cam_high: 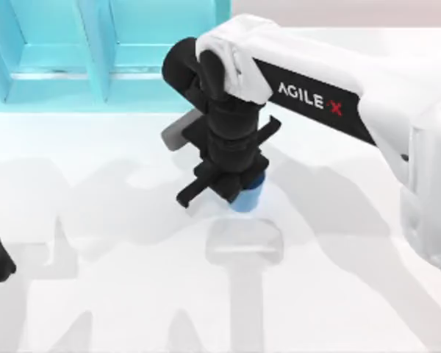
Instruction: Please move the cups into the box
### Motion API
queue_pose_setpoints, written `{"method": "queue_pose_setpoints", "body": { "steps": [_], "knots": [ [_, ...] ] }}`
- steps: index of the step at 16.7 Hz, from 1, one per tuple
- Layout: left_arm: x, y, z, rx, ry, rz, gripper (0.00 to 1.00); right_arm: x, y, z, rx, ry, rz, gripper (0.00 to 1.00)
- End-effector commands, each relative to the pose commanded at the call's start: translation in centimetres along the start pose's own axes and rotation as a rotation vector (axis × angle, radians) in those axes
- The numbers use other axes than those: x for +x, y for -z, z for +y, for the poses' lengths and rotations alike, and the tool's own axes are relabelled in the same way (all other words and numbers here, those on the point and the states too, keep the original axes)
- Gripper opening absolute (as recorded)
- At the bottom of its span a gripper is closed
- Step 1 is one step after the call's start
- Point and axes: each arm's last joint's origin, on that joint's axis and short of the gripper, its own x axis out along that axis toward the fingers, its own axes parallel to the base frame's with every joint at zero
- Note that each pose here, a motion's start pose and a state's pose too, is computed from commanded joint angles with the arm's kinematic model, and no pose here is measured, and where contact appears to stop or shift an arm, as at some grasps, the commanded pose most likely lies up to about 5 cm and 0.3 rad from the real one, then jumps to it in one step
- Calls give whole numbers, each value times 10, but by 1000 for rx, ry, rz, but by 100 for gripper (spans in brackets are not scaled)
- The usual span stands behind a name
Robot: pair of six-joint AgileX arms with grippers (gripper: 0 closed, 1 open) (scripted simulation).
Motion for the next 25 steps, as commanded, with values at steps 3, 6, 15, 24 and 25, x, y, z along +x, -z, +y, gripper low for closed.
{"method": "queue_pose_setpoints", "body": {
  "steps": [3, 6, 15, 24, 25],
  "knots": [
    [0, 0, 0, 0, 0, 0, 100, 0, 0, 0, 0, 0, 0, 0],
    [0, 0, 0, 0, 0, 0, 100, 0, 0, 0, 0, 0, 0, 0],
    [0, 0, 0, 0, 0, 0, 100, -86, 51, -54, 1, 6, -26, 0],
    [0, 0, 0, 0, 0, 0, 100, -100, 73, -75, 11, 3, 1, 0],
    [0, 0, 0, 0, 0, 0, 100, -102, 78, -84, 31, 3, 4, 0]
  ]
}}
